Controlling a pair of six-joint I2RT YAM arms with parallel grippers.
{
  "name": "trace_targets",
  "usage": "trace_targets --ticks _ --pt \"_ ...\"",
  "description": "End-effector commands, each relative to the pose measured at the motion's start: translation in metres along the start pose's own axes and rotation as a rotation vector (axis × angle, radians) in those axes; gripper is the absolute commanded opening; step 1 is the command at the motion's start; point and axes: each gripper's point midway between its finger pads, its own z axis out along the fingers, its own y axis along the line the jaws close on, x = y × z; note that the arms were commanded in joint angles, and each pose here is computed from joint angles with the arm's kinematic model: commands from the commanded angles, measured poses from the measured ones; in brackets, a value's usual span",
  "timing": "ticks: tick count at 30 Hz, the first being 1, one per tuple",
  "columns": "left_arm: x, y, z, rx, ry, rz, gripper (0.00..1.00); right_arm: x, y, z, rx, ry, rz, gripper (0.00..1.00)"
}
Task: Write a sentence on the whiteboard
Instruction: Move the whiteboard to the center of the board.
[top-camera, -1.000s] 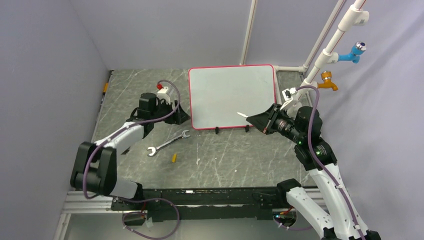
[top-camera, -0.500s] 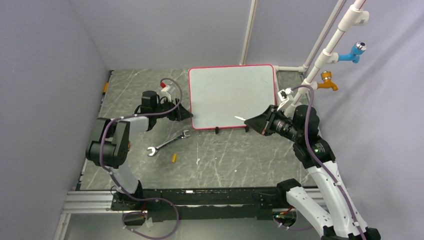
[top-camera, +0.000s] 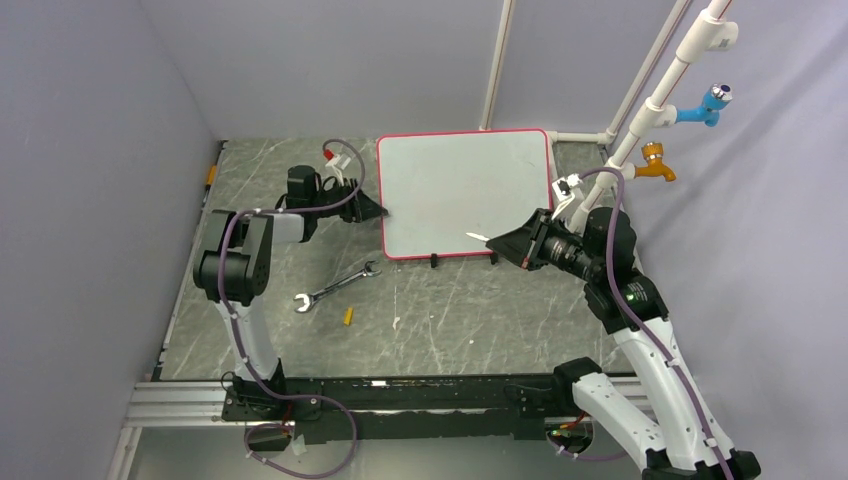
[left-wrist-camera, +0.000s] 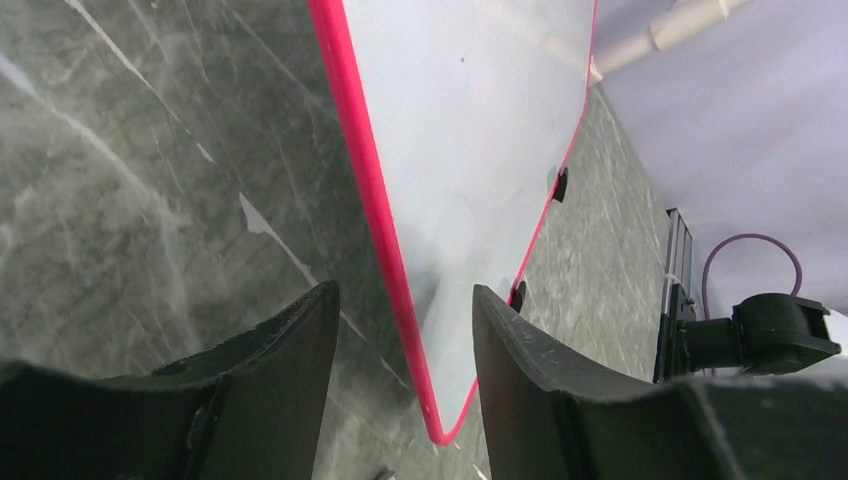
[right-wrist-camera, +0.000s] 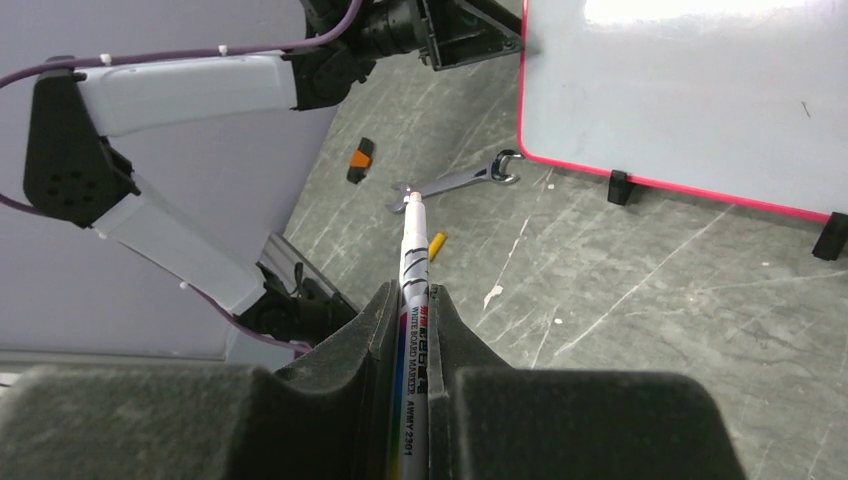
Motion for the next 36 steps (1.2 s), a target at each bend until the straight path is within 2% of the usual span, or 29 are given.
trace_targets --ticks 1,4,9,14,17,36 --pt "-0.02 -0.01 0.008 0.091 -0.024 0.033 0.53 -0.011 0.014 0.0 -0.058 -0.031 -0.022 0.0" --pt "-0.019 -0.009 0.011 0.109 -0.023 0.023 0.45 -0.012 0.014 0.0 -0.059 -0.033 -0.02 0.0" --pt "-0.016 -0.018 0.011 0.17 -0.027 0.02 0.21 -0.012 0.014 0.0 -0.063 -0.033 -0.017 0.0" --pt "-0.009 -0.026 0.013 0.2 -0.001 0.042 0.11 -0.01 0.015 0.001 -0.074 -0.029 -0.009 0.0" --pt "-0.002 -0.028 0.013 0.192 0.014 0.052 0.01 -0.009 0.016 0.0 -0.076 -0.029 -0.01 0.0" --pt "0.027 -0.06 -0.021 0.123 0.023 0.089 0.0 -0.005 0.022 -0.012 -0.088 -0.045 -0.014 0.0"
